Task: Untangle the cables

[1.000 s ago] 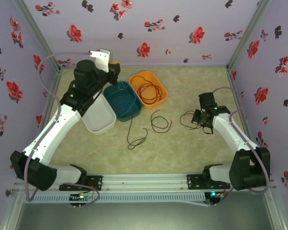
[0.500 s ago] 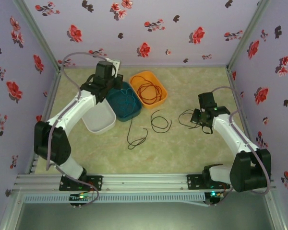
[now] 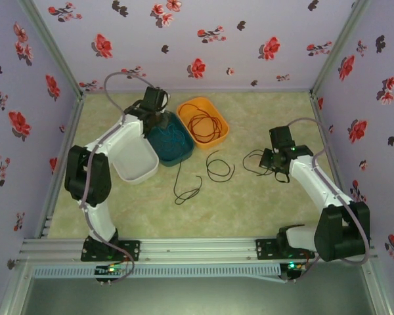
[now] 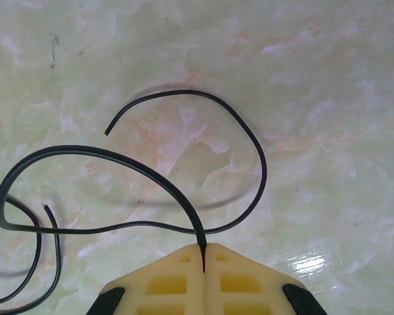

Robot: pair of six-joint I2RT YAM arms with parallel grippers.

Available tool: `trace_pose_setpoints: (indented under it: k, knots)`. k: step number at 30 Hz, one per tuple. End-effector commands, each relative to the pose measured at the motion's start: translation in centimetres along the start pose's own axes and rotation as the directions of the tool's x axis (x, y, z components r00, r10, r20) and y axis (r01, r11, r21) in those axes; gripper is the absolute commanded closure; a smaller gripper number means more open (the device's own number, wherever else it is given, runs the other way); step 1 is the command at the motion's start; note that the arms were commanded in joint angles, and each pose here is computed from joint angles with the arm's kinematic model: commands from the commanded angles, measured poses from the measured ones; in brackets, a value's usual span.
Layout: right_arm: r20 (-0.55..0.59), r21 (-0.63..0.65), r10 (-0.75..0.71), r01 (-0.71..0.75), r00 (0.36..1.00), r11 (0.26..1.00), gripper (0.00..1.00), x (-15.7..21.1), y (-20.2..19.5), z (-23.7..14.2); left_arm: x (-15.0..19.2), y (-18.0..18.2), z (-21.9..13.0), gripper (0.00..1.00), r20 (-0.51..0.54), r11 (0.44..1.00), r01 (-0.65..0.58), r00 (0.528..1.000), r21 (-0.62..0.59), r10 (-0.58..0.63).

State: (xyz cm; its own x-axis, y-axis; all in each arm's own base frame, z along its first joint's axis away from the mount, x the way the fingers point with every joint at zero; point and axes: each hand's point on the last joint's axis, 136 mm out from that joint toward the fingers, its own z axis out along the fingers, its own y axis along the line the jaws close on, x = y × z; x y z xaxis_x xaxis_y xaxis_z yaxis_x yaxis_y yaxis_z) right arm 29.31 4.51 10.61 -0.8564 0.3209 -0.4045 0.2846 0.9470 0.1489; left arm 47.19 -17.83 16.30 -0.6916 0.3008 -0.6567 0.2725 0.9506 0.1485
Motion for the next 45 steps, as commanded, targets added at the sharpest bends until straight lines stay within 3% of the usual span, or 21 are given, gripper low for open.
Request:
trace_pose_setpoints:
  k: [1, 7, 13, 22, 26, 33, 38, 41, 45]
  knots:
    - [0.0, -0.009, -0.002, 0.002, 1.0, 1.0, 1.0, -0.2, 0.6, 0.1, 1.4, -1.1, 0.4, 1.0, -0.063, 0.999, 0.021, 0.998, 0.044, -0.018]
    - [-0.004, -0.012, -0.01, 0.01, 1.0, 1.0, 1.0, -0.2, 1.0, 0.3, 3.4, -4.0, 1.2, 0.98, -0.114, 0.976, 0.104, 0.99, 0.191, -0.083]
    - [-0.003, -0.018, -0.021, 0.021, 1.0, 1.0, 1.0, -0.2, 1.4, 0.3, 5.1, -4.8, 2.2, 0.92, -0.173, 0.968, 0.123, 0.981, 0.217, -0.085]
    - [-0.001, -0.027, -0.03, 0.03, 1.0, 0.999, 1.0, -0.2, 1.9, 0.2, 5.8, -5.1, 2.3, 0.6, -0.213, 0.966, 0.106, 0.976, 0.236, -0.055]
    - [0.004, -0.031, -0.033, 0.033, 0.999, 0.999, 1.0, -0.4, 2.2, 0.1, 5.3, -5.0, 1.9, 0.5, -0.205, 0.967, 0.101, 0.977, 0.236, -0.053]
    - [0.01, -0.041, -0.041, 0.041, 0.999, 0.998, 1.0, -0.5, 2.6, -0.3, 3.1, -4.9, -1.5, 0.41, -0.114, 0.963, 0.091, 0.991, 0.253, -0.064]
    - [0.031, -0.066, -0.058, 0.06, 0.998, 0.996, 1.0, -0.6, 3.4, -1.2, 1.1, -5.1, -5.1, 0.25, 0.015, 0.956, 0.085, 0.996, 0.282, -0.093]
    - [0.049, -0.093, -0.062, 0.067, 0.997, 0.993, 1.0, -0.8, 4.1, -2.2, 0.3, -6.4, -7.3, 0.18, 0.114, 0.947, 0.035, 0.991, 0.319, -0.075]
    - [0.089, -0.162, -0.073, 0.086, 0.993, 0.983, 1.0, -1.2, 5.6, -4.3, -0.1, -10.9, -10.3, 0.16, 0.264, 0.907, -0.108, 0.964, 0.407, -0.004]
